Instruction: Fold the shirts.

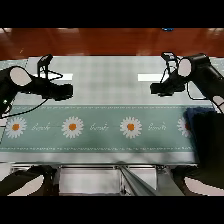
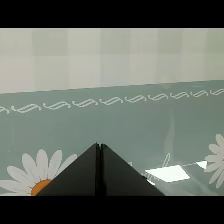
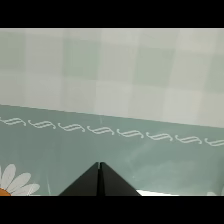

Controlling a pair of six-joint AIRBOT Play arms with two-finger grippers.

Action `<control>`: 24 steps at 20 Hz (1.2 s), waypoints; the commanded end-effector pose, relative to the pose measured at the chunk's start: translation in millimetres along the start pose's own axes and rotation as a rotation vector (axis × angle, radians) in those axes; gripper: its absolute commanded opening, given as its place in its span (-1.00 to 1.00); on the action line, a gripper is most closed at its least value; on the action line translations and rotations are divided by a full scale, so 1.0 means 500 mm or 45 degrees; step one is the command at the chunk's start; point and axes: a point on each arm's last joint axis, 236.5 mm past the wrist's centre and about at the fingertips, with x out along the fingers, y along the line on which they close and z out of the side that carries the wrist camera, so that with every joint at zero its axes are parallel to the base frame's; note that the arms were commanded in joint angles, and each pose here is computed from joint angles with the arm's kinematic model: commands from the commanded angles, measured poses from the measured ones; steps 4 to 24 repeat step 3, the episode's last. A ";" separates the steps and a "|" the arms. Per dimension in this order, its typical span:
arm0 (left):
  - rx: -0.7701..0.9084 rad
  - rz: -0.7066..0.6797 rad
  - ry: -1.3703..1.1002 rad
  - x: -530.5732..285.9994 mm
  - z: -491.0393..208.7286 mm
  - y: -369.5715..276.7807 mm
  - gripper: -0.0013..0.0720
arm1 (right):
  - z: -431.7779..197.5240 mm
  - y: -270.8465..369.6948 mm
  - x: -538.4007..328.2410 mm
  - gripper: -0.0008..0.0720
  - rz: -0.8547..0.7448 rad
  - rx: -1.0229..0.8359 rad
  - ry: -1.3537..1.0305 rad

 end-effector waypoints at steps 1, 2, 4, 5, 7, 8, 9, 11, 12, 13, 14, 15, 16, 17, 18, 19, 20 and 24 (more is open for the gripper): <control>0.001 0.000 0.002 0.000 -0.001 0.001 -0.92 | 0.001 0.000 0.000 -0.90 -0.002 0.000 -0.001; 0.001 0.000 0.001 0.000 0.000 0.000 -0.92 | 0.001 0.000 0.000 -0.90 -0.002 0.000 -0.001; 0.001 0.000 0.001 0.000 0.000 0.000 -0.92 | 0.001 0.000 0.000 -0.90 -0.002 0.000 -0.001; 0.001 0.000 0.001 0.000 0.000 0.000 -0.92 | 0.001 0.000 0.000 -0.90 -0.002 0.000 -0.001; 0.001 0.000 0.001 0.000 0.000 0.000 -0.92 | 0.001 0.000 0.000 -0.90 -0.002 0.000 -0.001; 0.001 0.000 0.001 0.000 0.000 0.000 -0.92 | 0.001 0.000 0.000 -0.90 -0.002 0.000 -0.001; 0.001 0.000 0.001 0.000 0.000 0.000 -0.92 | 0.001 0.000 0.000 -0.90 -0.002 0.000 -0.001; 0.001 0.000 0.001 0.000 0.000 0.000 -0.92 | 0.001 0.000 0.000 -0.90 -0.002 0.000 -0.001; 0.001 0.000 0.001 0.000 0.000 0.000 -0.92 | 0.001 0.000 0.000 -0.90 -0.002 0.000 -0.001; 0.001 0.000 0.001 0.000 0.000 0.000 -0.92 | 0.001 0.000 0.000 -0.90 -0.002 0.000 -0.001; 0.001 0.000 0.001 0.000 0.000 0.000 -0.92 | 0.001 0.000 0.000 -0.90 -0.002 0.000 -0.001; 0.001 0.000 0.001 0.000 0.000 0.000 -0.92 | 0.001 0.000 0.000 -0.90 -0.002 0.000 -0.001; 0.001 0.000 0.001 0.000 0.000 0.000 -0.92 | 0.001 0.000 0.000 -0.90 -0.002 0.000 -0.001; 0.001 0.000 0.001 0.000 0.000 0.000 -0.92 | 0.001 0.000 0.000 -0.90 -0.002 0.000 -0.001; 0.001 0.000 0.001 0.000 0.000 0.000 -0.92 | 0.001 0.000 0.000 -0.90 -0.002 0.000 -0.001; 0.001 0.000 0.001 0.000 0.000 0.000 -0.92 | 0.001 0.000 0.000 -0.90 -0.002 0.000 -0.001; 0.001 0.000 0.001 0.000 0.000 0.000 -0.92 | 0.001 0.000 0.000 -0.90 -0.002 0.000 -0.001; 0.001 0.000 0.001 0.000 0.000 0.000 -0.92 | 0.001 0.000 0.000 -0.90 -0.002 0.000 -0.001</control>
